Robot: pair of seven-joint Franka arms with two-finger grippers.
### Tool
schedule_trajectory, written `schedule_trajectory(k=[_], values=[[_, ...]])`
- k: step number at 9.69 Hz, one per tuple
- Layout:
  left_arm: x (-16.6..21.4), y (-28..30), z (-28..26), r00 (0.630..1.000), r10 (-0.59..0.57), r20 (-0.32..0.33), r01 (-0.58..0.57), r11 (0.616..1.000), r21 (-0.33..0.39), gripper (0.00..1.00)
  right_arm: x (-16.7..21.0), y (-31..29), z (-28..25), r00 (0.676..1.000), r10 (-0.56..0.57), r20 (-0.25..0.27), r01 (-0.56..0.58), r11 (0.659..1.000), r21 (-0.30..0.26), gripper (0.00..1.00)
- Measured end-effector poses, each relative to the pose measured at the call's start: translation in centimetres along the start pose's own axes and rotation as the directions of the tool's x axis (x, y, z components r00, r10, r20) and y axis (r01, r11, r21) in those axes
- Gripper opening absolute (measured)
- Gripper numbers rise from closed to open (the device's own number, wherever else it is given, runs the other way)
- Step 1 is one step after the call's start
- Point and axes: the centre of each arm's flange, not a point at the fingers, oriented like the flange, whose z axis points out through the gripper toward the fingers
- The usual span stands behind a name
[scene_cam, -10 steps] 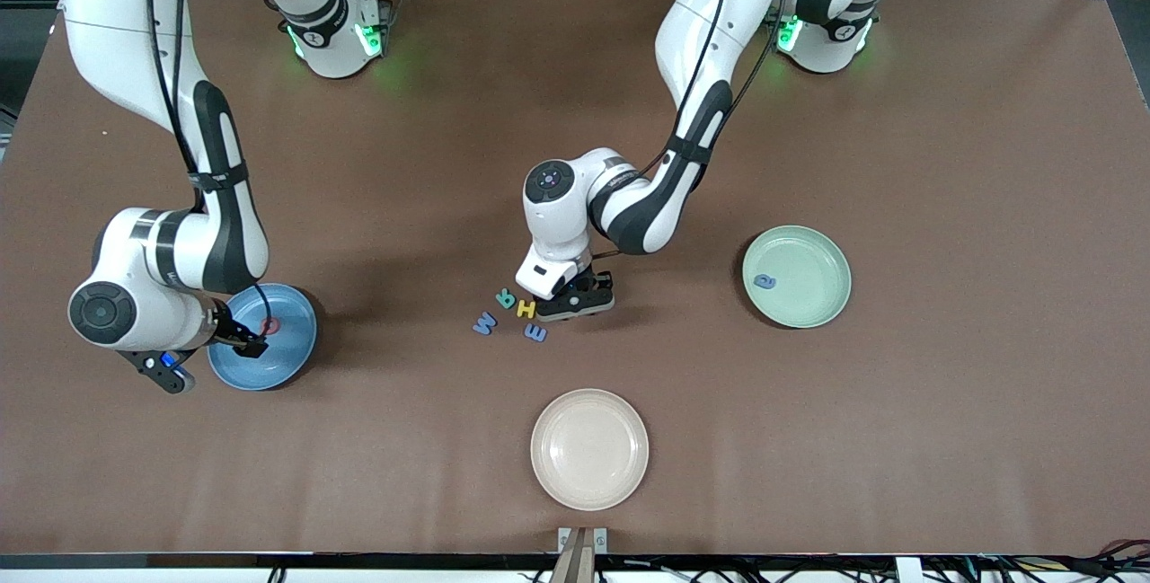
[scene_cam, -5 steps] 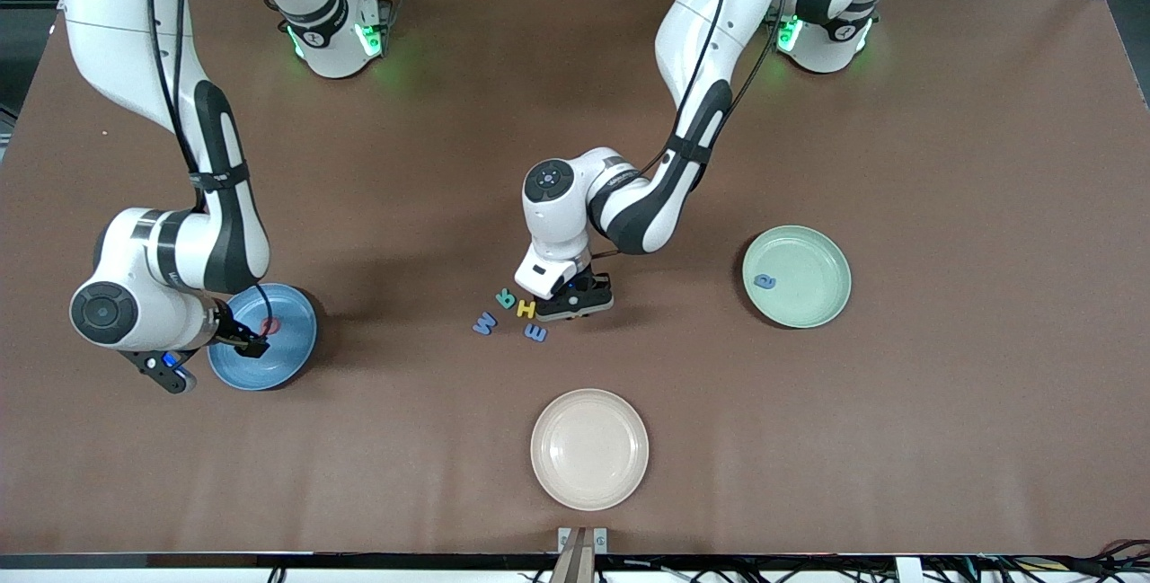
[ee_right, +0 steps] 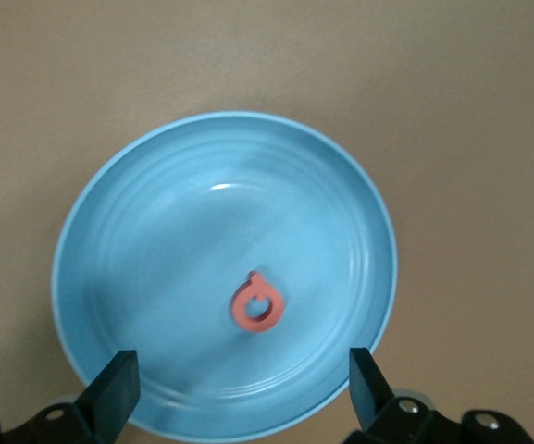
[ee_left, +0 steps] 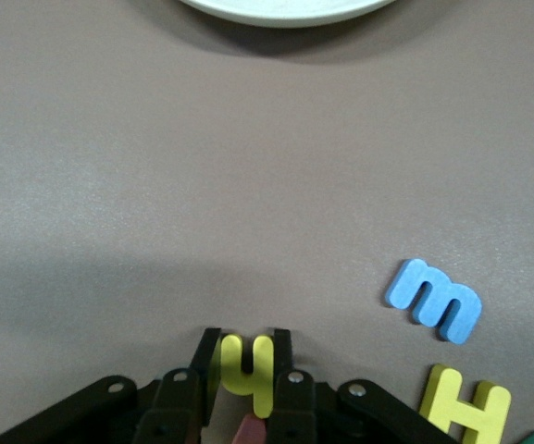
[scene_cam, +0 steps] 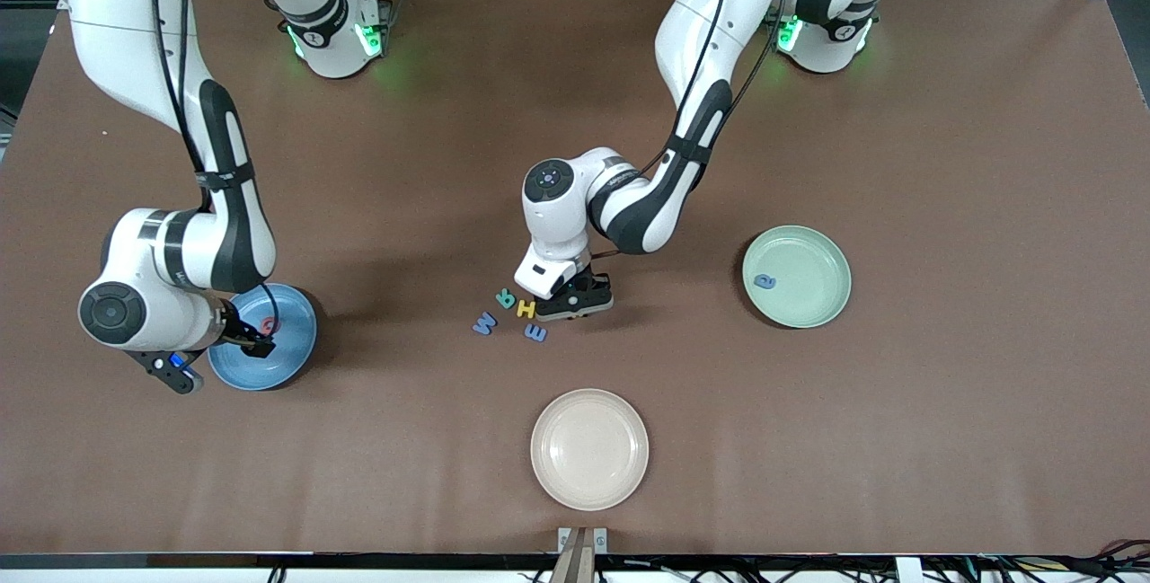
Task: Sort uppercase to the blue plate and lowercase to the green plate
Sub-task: 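Lower the left gripper and grasp the yellow lowercase y, then carry the yellow y to the green plate while the right gripper grasps the blue W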
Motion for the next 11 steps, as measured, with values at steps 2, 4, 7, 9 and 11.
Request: schedule_trajectory(k=[2,4,7,9,11], values=[[0.8,-0.3,-0.8,0.999,0.032,0.04,-0.032,0.999,-0.009,0.26,-1.8,-2.3,-0.2,0.999,0.036,0.0,-0.036,0.999,0.009,1.0],[4.2,-1.9,-3.9,0.994,0.076,0.075,-0.075,0.997,-0.021,0.26,-4.6,-5.7,-0.3,0.995,0.101,0.018,-0.101,0.994,0.04,1.0],[7.5,-5.3,-5.0,0.978,0.17,0.117,-0.173,0.985,0.009,0.26,-9.9,-12.4,-1.4,0.983,0.171,0.062,-0.177,0.976,0.123,1.0],[8.2,-7.8,-3.2,0.956,0.258,0.141,-0.267,0.962,0.049,0.26,-12.9,-16.4,-1.8,0.979,0.197,0.057,-0.204,0.964,0.172,1.0],[9.4,-11.5,-2.5,0.929,0.325,0.175,-0.342,0.936,0.08,0.26,-16.9,-20.7,-1.0,0.98,0.194,0.04,-0.198,0.963,0.182,1.0]])
